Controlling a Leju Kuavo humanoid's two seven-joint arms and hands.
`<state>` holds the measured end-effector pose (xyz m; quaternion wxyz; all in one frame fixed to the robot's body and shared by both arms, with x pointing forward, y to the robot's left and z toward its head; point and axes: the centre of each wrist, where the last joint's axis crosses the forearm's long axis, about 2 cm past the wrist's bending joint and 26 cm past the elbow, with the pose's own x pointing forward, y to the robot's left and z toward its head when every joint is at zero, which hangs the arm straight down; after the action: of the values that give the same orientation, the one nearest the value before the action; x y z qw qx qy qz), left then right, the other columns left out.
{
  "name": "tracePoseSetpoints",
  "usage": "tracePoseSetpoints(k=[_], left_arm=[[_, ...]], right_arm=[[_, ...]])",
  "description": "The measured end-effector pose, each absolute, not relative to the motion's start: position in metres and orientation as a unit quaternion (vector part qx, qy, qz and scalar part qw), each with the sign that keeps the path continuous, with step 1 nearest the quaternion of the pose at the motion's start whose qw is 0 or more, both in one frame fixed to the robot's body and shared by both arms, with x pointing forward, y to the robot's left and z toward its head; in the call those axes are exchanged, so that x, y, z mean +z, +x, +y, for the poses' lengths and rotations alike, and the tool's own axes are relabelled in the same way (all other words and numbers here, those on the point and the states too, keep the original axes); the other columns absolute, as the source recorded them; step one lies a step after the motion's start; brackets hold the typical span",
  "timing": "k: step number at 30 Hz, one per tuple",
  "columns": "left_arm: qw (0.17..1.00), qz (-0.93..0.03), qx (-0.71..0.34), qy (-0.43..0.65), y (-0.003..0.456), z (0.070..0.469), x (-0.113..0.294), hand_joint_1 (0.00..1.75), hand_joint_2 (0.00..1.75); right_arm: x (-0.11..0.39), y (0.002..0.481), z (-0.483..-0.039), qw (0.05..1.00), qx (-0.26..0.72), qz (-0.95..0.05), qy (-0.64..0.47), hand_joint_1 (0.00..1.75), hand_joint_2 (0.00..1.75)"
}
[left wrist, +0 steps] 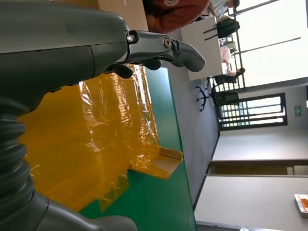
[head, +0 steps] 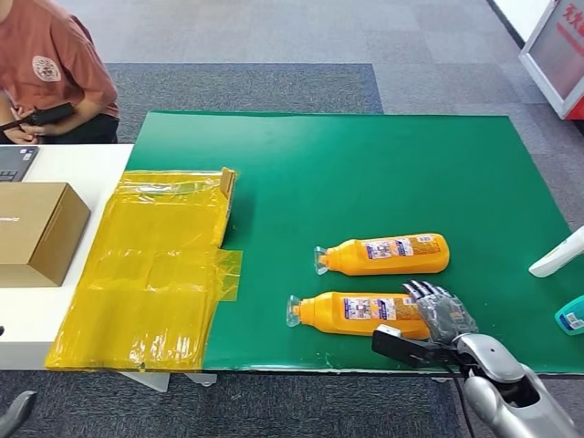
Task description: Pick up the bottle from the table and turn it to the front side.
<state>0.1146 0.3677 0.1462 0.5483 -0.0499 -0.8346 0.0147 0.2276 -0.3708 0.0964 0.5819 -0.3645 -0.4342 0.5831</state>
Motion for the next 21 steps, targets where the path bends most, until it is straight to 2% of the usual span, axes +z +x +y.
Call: tracePoseSetpoints(k=[2,4,5,7,9,11,15,21], left_arm=[[0.549,-0.834,0.015,-0.050,0.114,0.368,0.146,0.00,1.75],[0.549,-0.834,0.015,-0.050,0.114,0.368,0.146,0.00,1.75],[0.550,-0.834,0.014,-0.050,0.114,0.368,0.146,0.00,1.75],[0.551,-0.833,0.014,-0.050,0.114,0.368,0.146,0.00,1.75],[0.553,-0.831,0.015,-0.051,0.114,0.368,0.146,0.00,1.75],[0.554,-0.831,0.016,-0.052,0.113,0.368,0.146,0.00,1.75],[0.554,-0.830,0.017,-0.056,0.112,0.367,0.145,0.00,1.75],[0.553,-0.831,0.019,-0.058,0.111,0.367,0.145,0.00,1.75]], right_arm=[[0.096,0.228,-0.371,0.582,0.584,-0.433,-0.365,0.02,1.75],[0.096,0.229,-0.372,0.582,0.585,-0.431,-0.365,0.15,1.75],[0.096,0.229,-0.372,0.581,0.587,-0.429,-0.365,0.27,1.75],[0.096,0.229,-0.374,0.580,0.591,-0.425,-0.365,0.72,1.75],[0.095,0.229,-0.375,0.580,0.594,-0.420,-0.366,1.29,1.75],[0.095,0.229,-0.377,0.579,0.595,-0.418,-0.367,1.57,1.75],[0.096,0.230,-0.378,0.577,0.597,-0.417,-0.369,1.74,1.75],[0.099,0.233,-0.382,0.572,0.604,-0.418,-0.365,1.75,1.75]])
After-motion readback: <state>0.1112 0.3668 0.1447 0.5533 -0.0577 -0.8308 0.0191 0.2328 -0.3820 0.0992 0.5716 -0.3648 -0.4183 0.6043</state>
